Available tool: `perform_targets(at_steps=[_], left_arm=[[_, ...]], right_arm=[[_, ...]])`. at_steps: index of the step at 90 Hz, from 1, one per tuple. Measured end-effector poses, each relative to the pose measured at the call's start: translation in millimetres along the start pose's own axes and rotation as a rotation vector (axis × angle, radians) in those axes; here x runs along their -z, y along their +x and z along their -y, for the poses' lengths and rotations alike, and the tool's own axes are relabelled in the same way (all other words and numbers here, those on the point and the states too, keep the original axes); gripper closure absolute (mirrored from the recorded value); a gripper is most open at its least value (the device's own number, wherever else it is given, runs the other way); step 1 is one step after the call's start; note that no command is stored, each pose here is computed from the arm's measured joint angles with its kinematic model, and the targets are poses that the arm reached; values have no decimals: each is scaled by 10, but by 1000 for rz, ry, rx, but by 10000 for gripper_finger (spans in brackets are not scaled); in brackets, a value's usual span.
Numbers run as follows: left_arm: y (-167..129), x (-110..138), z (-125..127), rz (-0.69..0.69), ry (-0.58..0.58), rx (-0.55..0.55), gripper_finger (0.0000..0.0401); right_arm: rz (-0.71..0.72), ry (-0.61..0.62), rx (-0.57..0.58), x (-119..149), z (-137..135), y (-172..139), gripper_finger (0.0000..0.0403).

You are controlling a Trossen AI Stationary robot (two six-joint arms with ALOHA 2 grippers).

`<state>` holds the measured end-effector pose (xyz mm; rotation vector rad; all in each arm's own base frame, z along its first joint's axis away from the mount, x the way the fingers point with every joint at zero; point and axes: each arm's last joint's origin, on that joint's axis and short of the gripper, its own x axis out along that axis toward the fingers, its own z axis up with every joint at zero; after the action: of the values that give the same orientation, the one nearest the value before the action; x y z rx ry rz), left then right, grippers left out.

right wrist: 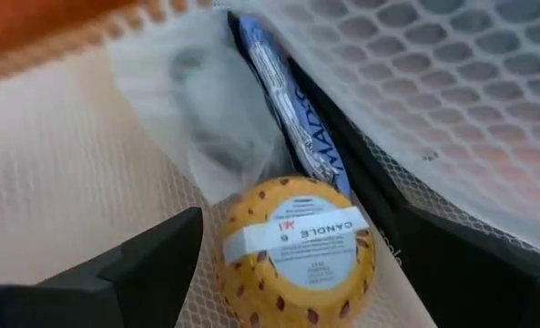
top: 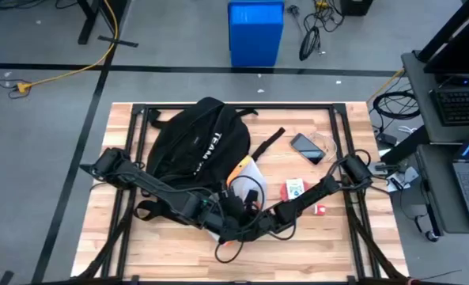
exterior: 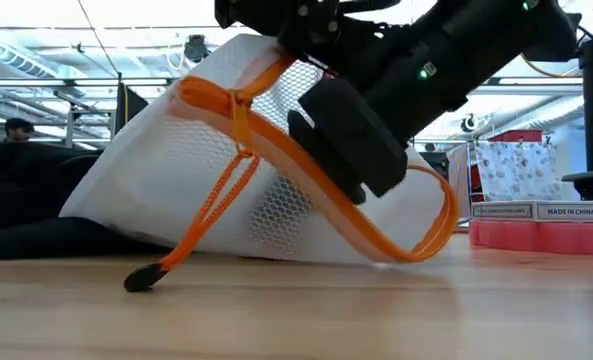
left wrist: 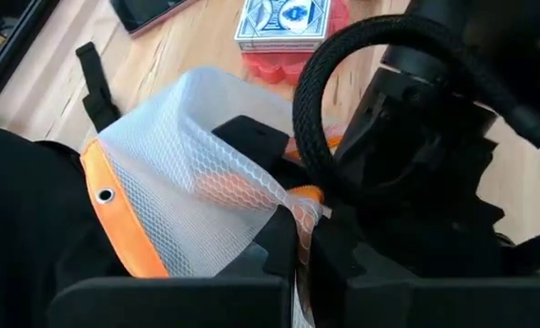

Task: Unpack backpack
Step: Remove the scented candle from the orange zip bag

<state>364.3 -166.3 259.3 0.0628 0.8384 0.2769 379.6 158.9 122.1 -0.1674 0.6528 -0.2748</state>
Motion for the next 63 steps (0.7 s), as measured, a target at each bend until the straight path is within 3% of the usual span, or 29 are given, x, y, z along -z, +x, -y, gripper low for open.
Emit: perform_targets(at_steps=[32, 63], left_arm=[[-23, 113, -60, -107, -14, -59, 401], [-24, 127, -80, -109, -24, -92, 401]], right_arm=[[33, -15, -5, -8, -69, -48, 51], [9, 27, 2, 9, -37, -28, 51]])
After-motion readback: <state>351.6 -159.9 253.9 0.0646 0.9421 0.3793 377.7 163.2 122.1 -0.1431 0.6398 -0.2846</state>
